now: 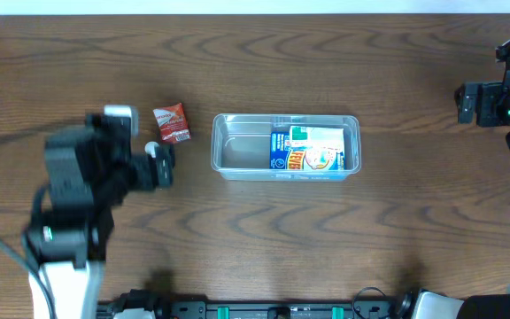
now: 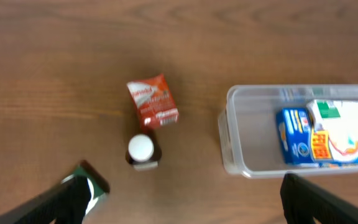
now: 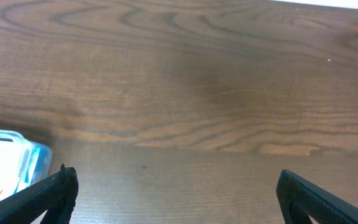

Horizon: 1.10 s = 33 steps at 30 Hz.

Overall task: Pack container
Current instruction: 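Reach left gripper toward the red Panadol ActiFast box, then lower left gripper onto the red box and grasp it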

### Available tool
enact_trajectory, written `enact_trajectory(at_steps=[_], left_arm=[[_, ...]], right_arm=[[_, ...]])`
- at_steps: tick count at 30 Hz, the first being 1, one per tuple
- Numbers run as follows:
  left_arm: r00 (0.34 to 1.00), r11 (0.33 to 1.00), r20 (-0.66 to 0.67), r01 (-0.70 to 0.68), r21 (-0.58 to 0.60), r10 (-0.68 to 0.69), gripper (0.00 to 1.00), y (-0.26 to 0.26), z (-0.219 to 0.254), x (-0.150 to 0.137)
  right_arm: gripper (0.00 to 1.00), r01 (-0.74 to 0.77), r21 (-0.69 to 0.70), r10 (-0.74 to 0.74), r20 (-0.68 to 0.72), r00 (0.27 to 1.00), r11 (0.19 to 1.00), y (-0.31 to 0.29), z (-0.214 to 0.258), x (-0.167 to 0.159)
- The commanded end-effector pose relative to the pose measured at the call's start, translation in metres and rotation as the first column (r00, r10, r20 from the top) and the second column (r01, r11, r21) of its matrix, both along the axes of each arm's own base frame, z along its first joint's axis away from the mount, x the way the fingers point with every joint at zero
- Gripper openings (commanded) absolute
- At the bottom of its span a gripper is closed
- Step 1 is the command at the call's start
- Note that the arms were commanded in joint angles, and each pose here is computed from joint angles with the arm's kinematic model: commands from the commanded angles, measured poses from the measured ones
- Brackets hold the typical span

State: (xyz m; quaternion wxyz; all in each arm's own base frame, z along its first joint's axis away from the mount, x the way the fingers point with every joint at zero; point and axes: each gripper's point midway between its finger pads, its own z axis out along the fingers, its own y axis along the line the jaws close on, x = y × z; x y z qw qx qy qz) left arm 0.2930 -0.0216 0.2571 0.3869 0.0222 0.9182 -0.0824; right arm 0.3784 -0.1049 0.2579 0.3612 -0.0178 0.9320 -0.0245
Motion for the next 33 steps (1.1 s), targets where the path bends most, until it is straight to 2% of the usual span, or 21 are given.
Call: enact_trajectory(at_steps=[1, 5, 8, 11, 18, 21, 27, 33], left_arm=[[0.999, 1.0, -0.03, 0.011, -0.027, -0.012, 0.98, -0.004, 0.017, 0.027], [0.991, 0.99, -0.005, 0.132, -0.051, -0.132, 0.98, -0.02, 0.016, 0.063], [0.993, 0.991, -0.009, 0.119, -0.057, -0.12, 0.98, -0.017, 0.005, 0.092], [0.995, 0.995, -0.075, 0.067, -0.069, -0.072, 0.98, -0.012, -0.017, 0.116], [0.981, 0.995, -0.181, 0.059, -0.084, -0.073, 0.98, -0.012, -0.059, 0.157], [0.973, 0.995, -0.219, 0.053, -0.082, -0.07, 0.98, -0.012, -0.077, 0.164], [0.918, 0.985, -0.361, -0.174, 0.006, 0.164, 0.99, 0.019, -0.113, 0.154], [0.868, 0.981, -0.466, -0.192, 0.002, 0.171, 0.99, 0.011, -0.142, 0.143]], right_arm=[[0.99, 0.019, 0.01, -0.019, 0.006, 1.0, 1.0, -0.004, 0.002, 0.0], [0.99, 0.019, 0.01, -0.019, 0.006, 1.0, 1.0, -0.004, 0.002, 0.0], [0.99, 0.019, 0.01, -0.019, 0.006, 1.0, 1.0, -0.004, 0.002, 0.0], [0.99, 0.019, 0.01, -0.019, 0.006, 1.0, 1.0, -0.004, 0.002, 0.0], [0.99, 0.019, 0.01, -0.019, 0.006, 1.0, 1.0, -0.004, 0.002, 0.0], [0.99, 0.019, 0.01, -0.019, 0.006, 1.0, 1.0, -0.004, 0.002, 0.0], [0.99, 0.019, 0.01, -0.019, 0.006, 1.0, 1.0, -0.004, 0.002, 0.0], [0.99, 0.019, 0.01, -0.019, 0.006, 1.0, 1.0, -0.004, 0.002, 0.0]])
